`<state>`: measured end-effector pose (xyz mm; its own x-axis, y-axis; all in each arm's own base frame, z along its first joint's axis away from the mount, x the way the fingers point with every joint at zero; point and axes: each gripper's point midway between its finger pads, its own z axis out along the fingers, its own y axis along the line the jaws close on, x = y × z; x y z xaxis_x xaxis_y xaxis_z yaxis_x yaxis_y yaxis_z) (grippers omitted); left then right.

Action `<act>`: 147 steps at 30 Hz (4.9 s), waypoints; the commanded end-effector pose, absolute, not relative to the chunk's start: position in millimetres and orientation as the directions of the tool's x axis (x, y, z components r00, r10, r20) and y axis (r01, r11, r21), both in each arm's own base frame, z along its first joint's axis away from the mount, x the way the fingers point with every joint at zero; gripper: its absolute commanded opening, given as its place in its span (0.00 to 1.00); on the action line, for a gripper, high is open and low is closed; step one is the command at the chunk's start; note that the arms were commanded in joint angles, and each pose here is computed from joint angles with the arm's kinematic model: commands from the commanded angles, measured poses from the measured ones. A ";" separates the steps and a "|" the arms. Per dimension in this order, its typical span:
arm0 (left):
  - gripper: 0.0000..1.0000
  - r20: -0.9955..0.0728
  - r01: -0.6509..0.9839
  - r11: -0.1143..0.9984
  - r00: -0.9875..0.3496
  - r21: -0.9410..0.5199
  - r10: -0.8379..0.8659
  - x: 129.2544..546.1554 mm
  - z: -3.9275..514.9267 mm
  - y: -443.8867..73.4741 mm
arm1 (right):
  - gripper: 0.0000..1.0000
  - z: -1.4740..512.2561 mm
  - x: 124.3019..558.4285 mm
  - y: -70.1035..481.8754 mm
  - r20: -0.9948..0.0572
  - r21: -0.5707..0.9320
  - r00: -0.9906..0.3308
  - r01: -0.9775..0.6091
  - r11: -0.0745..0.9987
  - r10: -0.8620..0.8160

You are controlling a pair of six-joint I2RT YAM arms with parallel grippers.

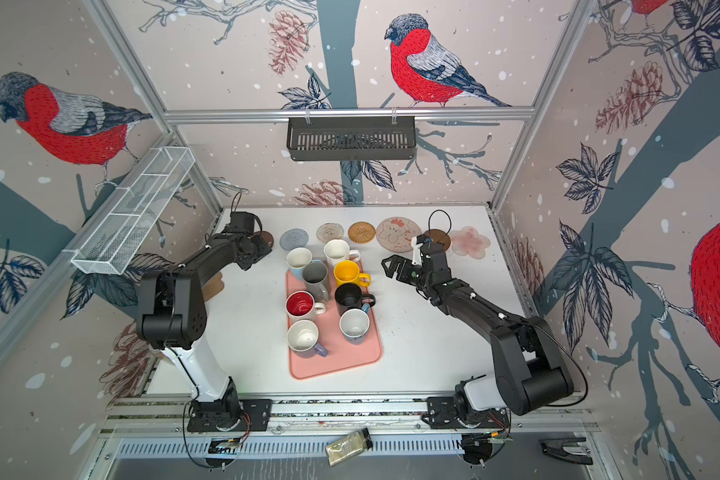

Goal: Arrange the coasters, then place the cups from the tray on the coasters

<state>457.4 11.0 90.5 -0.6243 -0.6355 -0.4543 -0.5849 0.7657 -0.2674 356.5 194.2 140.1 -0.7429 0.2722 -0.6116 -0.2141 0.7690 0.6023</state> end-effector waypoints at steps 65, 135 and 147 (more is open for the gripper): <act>0.62 -0.394 -0.847 0.531 -0.475 -0.040 -0.787 416.5 13.7 139.0 | 0.99 158.2 353.0 203.2 -0.636 0.647 -0.708 -0.273 0.711 0.307; 0.50 -0.440 -0.735 0.647 -0.521 -0.205 -0.731 479.6 69.3 102.5 | 0.99 153.2 350.8 205.6 -0.636 0.638 -0.716 -0.277 0.718 0.289; 0.51 -0.395 -0.764 0.618 -0.518 -0.186 -0.759 481.2 35.7 115.8 | 0.99 149.7 351.7 203.1 -0.640 0.623 -0.715 -0.268 0.735 0.281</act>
